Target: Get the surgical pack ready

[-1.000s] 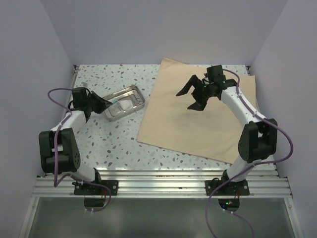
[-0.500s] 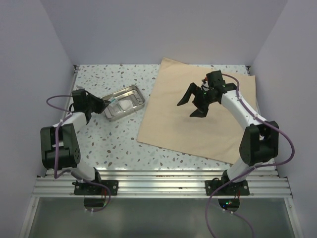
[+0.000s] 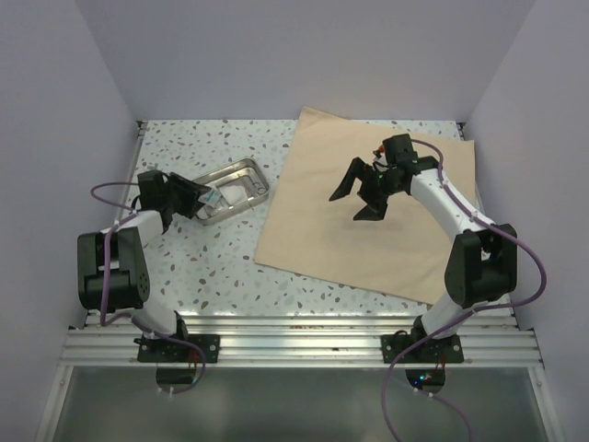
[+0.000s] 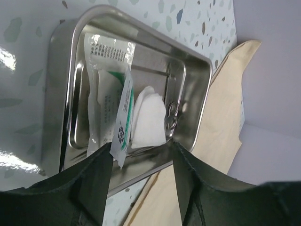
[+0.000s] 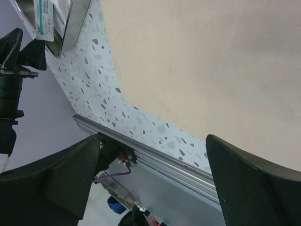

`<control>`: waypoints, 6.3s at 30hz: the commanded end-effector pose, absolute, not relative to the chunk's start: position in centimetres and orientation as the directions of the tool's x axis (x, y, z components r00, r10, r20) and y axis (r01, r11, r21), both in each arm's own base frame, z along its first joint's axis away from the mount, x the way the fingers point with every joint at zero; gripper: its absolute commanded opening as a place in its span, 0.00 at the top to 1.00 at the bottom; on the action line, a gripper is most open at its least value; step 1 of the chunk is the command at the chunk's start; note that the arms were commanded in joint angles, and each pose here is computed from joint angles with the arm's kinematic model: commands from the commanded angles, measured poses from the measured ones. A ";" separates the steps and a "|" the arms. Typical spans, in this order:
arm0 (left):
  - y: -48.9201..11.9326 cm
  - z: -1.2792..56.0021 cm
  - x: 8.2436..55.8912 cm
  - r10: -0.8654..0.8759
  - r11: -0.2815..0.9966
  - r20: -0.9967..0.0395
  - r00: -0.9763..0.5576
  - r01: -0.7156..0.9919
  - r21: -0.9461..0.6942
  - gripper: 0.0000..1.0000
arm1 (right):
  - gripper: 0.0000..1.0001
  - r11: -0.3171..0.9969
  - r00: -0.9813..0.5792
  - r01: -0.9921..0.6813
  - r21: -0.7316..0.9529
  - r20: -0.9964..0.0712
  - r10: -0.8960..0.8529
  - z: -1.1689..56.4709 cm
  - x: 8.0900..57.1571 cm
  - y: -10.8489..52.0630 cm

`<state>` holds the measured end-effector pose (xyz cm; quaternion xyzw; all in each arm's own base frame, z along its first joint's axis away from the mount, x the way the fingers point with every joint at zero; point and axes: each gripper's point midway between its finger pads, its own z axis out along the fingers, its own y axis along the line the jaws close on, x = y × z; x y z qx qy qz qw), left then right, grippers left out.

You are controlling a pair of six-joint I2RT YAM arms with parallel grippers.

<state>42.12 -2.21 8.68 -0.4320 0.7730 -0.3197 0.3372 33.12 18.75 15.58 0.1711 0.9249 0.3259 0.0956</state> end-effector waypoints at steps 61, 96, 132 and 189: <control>4.1 6.2 37.8 -0.524 0.852 -0.386 -0.759 -0.459 -0.254 0.34 | 0.01 0.861 -0.950 0.198 0.469 -0.125 0.287 12.6 30.5 14.2; -6.9 14.2 38.5 -0.506 0.787 -0.372 -0.778 -0.239 -0.569 1.00 | 0.01 0.888 -0.912 0.275 0.370 -0.192 0.362 14.3 32.0 8.6; -38.1 6.1 36.9 -0.210 0.766 -0.132 -0.969 -0.079 -0.637 0.74 | 0.01 0.750 -0.754 0.515 0.414 -0.197 0.627 14.1 36.6 0.4; -3.7 -5.7 31.1 -0.457 0.885 0.069 -0.887 -0.461 -0.069 1.00 | 0.94 0.823 -0.912 0.407 0.397 0.128 0.389 -0.3 28.0 17.0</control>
